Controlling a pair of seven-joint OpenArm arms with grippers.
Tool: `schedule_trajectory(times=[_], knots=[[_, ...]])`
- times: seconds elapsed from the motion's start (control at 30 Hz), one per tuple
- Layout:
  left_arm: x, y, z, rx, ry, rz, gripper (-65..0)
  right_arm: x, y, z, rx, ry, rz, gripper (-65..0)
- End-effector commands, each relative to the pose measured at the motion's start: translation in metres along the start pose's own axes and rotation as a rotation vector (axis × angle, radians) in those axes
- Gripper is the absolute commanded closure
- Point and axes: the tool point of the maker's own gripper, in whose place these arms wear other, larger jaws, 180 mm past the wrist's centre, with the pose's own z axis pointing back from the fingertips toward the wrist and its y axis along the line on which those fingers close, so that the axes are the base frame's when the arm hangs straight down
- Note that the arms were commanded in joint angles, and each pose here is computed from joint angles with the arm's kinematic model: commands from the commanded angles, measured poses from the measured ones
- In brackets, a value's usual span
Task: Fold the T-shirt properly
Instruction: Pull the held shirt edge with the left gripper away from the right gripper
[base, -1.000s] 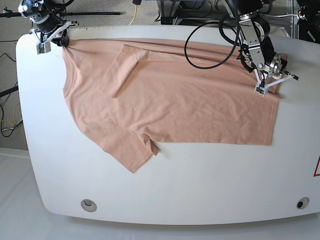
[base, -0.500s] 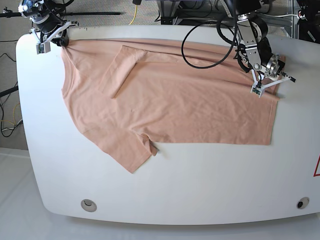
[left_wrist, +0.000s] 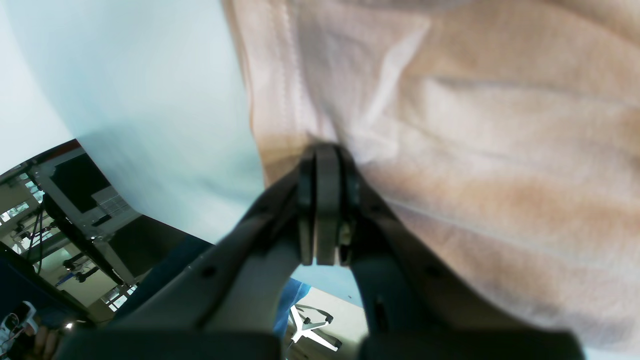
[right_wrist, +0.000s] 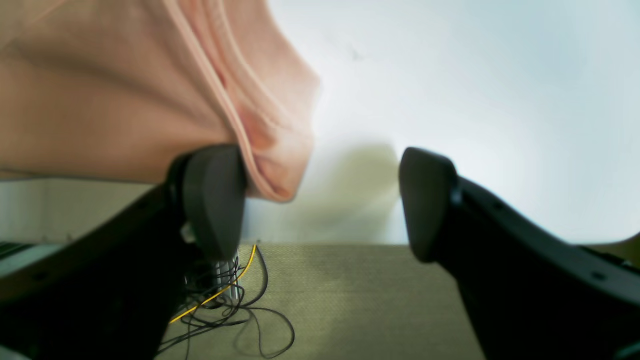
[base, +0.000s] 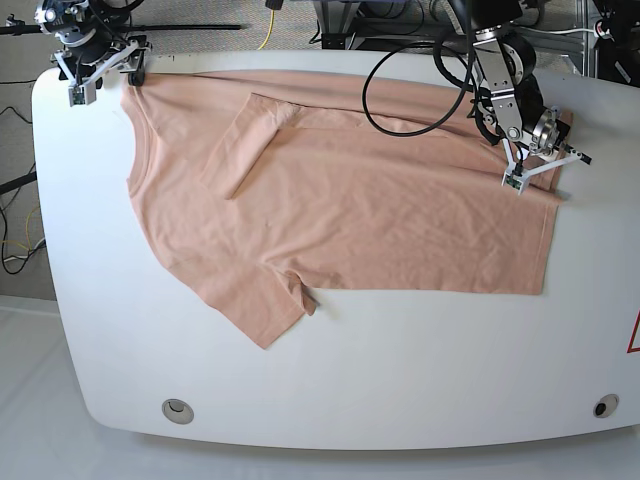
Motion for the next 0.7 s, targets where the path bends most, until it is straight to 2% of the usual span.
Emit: schedule_trajectory(times=[0.0, 0.3, 0.57, 0.67], knots=[[0.016, -0.050, -0.001, -0.194, -0.100, -0.010, 0.0, -0.007, -0.006, 0.007, -0.035, 0.051, 0.034, -43.3], [0.018, -0.049, 0.000, -0.191, -0.106, -0.011, 0.0, 0.013, -0.004, 0.016, -0.053, 0.015, 0.079, -43.5], [0.030, -0.022, 0.018, -0.115, -0.144, 0.022, 0.0, 0.029, -0.003, 0.022, -0.073, 0.013, 0.115, -43.6], [0.035, -0.021, 0.025, -0.101, -0.141, 0.002, 0.0, 0.031, -0.002, 0.023, -0.076, 0.014, 0.121, -43.6]])
